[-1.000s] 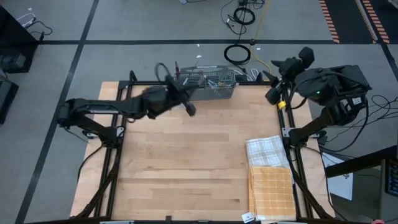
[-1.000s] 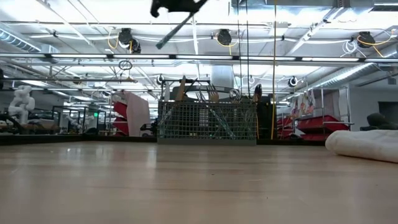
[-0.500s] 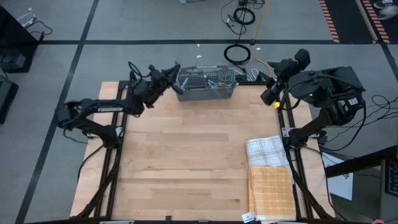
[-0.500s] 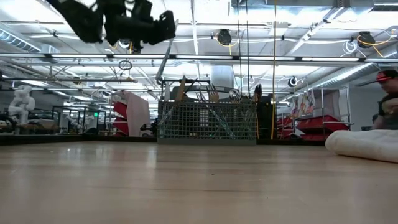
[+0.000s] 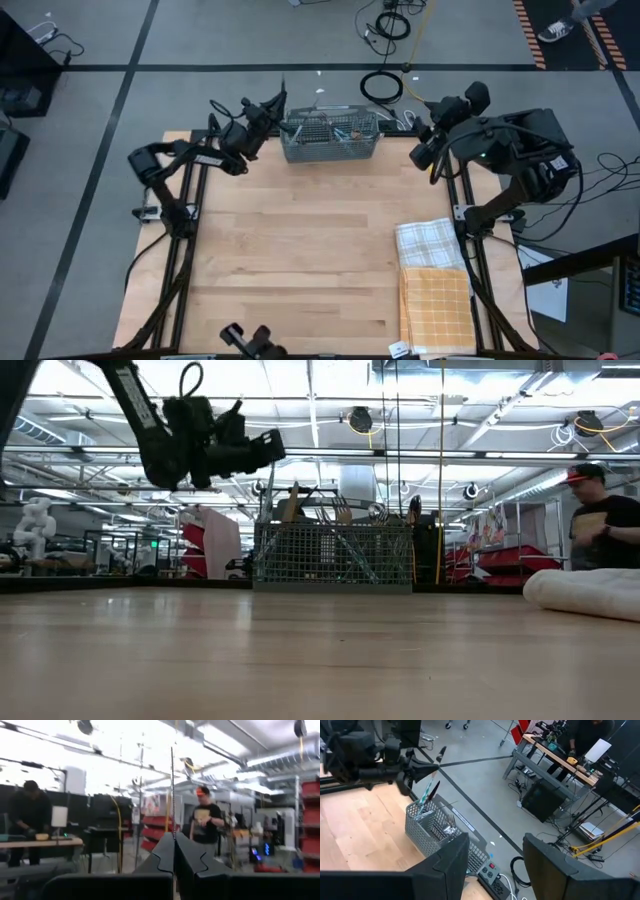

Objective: Sort silverware
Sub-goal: Put the table knife into the silverware rack

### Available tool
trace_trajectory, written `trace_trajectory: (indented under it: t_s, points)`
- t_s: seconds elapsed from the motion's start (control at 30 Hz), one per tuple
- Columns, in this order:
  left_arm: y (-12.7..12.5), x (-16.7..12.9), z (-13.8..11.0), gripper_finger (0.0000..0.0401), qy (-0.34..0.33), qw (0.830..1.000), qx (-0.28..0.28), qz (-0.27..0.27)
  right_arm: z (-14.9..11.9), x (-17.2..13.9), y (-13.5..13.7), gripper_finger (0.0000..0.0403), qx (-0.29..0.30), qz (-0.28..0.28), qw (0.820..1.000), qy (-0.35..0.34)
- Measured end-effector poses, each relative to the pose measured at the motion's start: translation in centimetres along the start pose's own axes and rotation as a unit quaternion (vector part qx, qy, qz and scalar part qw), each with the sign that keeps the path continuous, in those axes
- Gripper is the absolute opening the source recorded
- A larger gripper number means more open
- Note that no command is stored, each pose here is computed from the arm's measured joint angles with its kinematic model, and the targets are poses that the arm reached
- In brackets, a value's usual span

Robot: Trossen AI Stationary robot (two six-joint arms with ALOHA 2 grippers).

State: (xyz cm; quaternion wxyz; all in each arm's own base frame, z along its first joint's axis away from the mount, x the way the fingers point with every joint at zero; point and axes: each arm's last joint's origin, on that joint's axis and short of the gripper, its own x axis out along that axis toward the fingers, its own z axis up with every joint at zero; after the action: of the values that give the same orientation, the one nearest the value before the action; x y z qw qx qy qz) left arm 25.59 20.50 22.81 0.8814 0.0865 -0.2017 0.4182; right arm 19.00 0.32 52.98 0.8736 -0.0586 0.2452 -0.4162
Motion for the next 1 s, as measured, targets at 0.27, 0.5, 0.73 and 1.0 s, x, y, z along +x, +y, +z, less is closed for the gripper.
trace_trajectory:
  t_s: [0.27,0.5,0.73,1.0]
  points:
    - [1.0,0.2,-4.0,0.0000,0.017,0.999,-0.039,0.019,0.0,0.4,0.6,0.0176,-0.011,-0.002,1.000,0.008]
    - [0.3,1.5,-4.8,0.0000,0.011,0.999,-0.044,0.016,0.0,0.4,0.6,0.0176,0.001,-0.002,1.000,0.008]
    - [-0.1,1.4,-5.9,0.0003,0.052,0.997,-0.062,0.010,0.0,0.4,0.6,0.0176,0.000,0.000,1.000,0.009]
    - [-0.9,1.3,-6.5,0.0085,0.127,0.980,-0.127,-0.087,-0.2,0.4,1.0,0.0176,-0.013,0.060,0.998,0.029]
